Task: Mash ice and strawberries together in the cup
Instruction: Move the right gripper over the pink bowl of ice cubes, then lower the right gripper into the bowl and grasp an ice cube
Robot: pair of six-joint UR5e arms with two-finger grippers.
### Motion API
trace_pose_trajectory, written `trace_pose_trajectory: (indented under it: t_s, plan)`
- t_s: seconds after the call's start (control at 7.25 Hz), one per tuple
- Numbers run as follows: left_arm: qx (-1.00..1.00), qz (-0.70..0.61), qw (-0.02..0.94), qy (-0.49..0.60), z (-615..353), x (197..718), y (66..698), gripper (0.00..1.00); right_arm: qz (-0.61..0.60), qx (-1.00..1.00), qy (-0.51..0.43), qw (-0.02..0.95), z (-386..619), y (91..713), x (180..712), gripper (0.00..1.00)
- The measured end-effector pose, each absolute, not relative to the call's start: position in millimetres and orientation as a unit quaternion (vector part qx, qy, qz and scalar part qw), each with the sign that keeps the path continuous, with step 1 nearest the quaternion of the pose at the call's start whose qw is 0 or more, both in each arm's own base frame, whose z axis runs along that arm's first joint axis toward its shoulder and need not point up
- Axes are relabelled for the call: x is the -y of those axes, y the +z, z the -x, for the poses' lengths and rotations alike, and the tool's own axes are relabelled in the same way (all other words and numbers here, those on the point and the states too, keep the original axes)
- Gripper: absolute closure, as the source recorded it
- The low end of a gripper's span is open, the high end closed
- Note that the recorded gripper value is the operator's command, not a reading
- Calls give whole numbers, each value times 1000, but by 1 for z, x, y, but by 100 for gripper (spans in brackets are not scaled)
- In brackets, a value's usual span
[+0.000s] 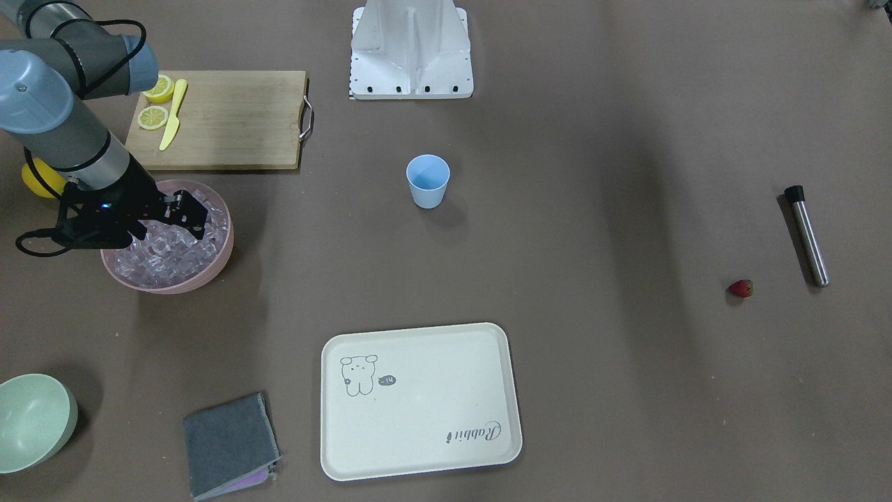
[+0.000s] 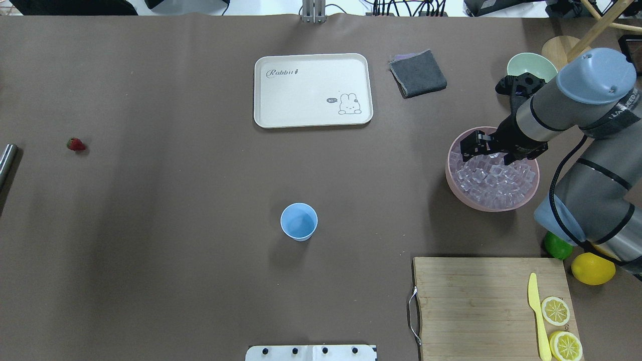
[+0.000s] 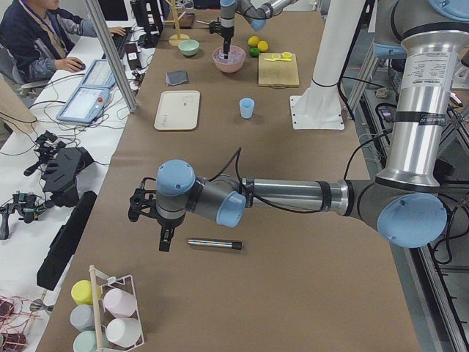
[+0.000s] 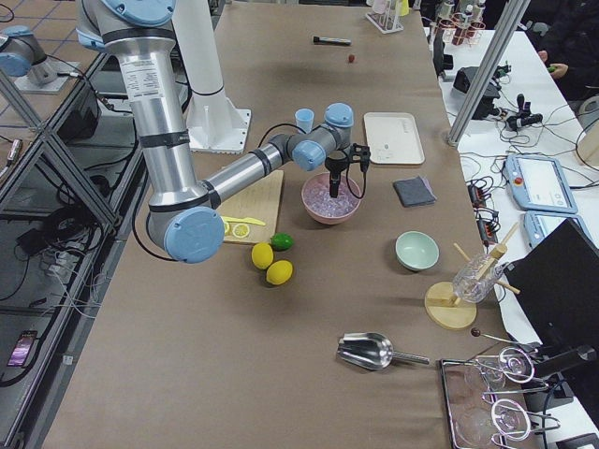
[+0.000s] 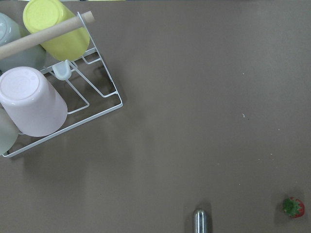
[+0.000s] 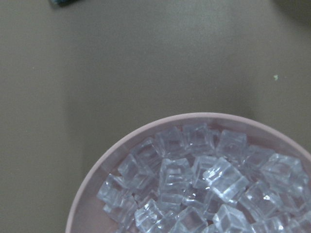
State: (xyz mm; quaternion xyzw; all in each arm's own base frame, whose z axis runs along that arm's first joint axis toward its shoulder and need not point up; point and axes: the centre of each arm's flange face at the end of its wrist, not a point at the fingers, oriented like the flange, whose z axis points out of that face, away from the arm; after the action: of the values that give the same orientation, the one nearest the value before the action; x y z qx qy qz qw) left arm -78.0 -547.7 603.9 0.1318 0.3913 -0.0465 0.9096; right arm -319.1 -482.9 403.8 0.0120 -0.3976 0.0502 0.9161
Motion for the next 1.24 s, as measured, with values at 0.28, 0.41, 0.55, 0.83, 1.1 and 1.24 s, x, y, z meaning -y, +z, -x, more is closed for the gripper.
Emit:
trace_pose_trajectory:
  t_s: [0.28, 0.41, 0.55, 0.83, 1.1, 1.24]
  plan:
    - [-392, -132, 909, -47, 78, 547, 604, 2, -13, 388, 60, 920, 322, 410, 480, 3]
    - [-392, -132, 909, -46, 78, 547, 604, 2, -15, 382, 59, 922, 327, 412, 477, 14]
    - [-392, -132, 909, -46, 78, 547, 603, 2, -18, 376, 57, 925, 334, 415, 473, 20]
    - [-392, -132, 909, -46, 78, 547, 604, 2, -18, 372, 54, 926, 342, 416, 468, 40]
    - [-392, -132, 909, -46, 78, 547, 604, 2, -17, 371, 51, 927, 346, 417, 465, 54]
    - [-392, -132, 909, -46, 78, 547, 604, 2, -16, 369, 50, 928, 348, 418, 463, 54]
